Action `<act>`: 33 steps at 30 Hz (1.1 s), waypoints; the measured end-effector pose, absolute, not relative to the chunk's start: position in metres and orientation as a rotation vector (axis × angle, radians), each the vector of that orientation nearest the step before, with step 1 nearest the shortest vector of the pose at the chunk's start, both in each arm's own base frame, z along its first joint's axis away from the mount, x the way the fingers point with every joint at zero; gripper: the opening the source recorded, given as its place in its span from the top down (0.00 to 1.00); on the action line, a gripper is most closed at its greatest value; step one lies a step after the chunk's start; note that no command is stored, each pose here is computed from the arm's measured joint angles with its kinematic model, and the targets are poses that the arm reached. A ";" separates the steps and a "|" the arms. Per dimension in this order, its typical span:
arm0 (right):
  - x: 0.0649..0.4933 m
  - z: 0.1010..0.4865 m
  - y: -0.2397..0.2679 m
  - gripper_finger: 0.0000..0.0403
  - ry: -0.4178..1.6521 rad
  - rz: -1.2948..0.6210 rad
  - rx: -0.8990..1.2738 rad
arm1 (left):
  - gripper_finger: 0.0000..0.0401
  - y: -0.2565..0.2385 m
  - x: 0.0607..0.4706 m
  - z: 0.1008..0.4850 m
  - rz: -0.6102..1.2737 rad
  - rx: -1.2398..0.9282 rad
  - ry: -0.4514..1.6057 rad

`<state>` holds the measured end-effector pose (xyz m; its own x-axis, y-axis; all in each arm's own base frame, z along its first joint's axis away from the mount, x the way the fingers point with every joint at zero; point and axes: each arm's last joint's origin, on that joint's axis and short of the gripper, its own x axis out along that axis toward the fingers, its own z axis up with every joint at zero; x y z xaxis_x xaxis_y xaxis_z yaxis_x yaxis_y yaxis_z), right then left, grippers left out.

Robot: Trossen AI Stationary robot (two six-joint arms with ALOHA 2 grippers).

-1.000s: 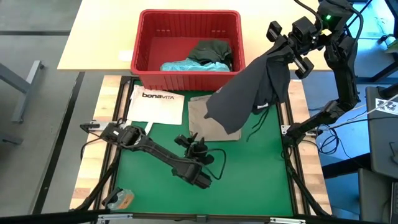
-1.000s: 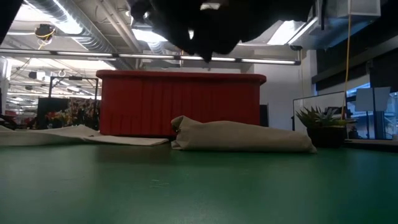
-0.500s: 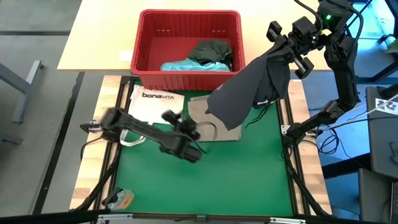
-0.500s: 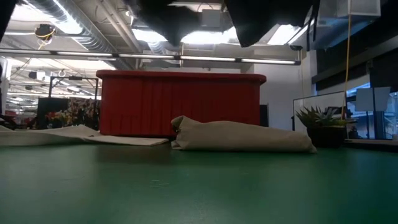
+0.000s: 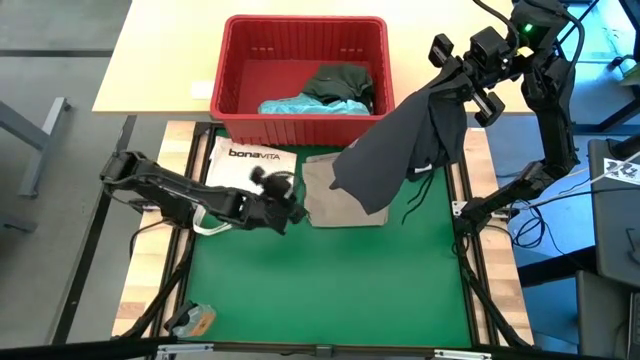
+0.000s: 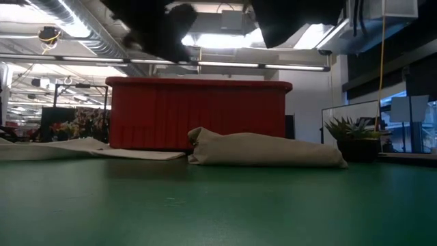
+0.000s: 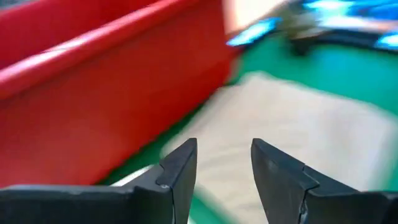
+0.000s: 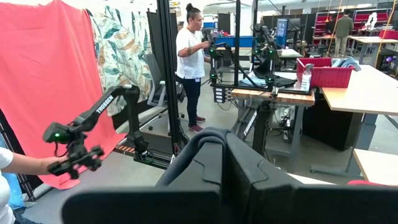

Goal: Fold Laundry from Bin
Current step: Remove the black shorts from the red laundry bin

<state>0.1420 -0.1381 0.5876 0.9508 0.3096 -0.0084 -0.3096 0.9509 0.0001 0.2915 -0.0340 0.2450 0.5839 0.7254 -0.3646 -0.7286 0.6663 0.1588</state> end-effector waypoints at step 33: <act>0.142 0.588 -0.138 0.99 0.008 0.315 -0.001 | 0.63 0.015 0.374 0.229 0.383 0.134 -0.158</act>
<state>0.1420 -0.1381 0.5876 0.9508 0.3096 -0.0084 -0.3096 0.9509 0.0001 0.3742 0.0150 0.2295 0.9156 0.3604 0.1783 -0.3813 0.9190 0.1003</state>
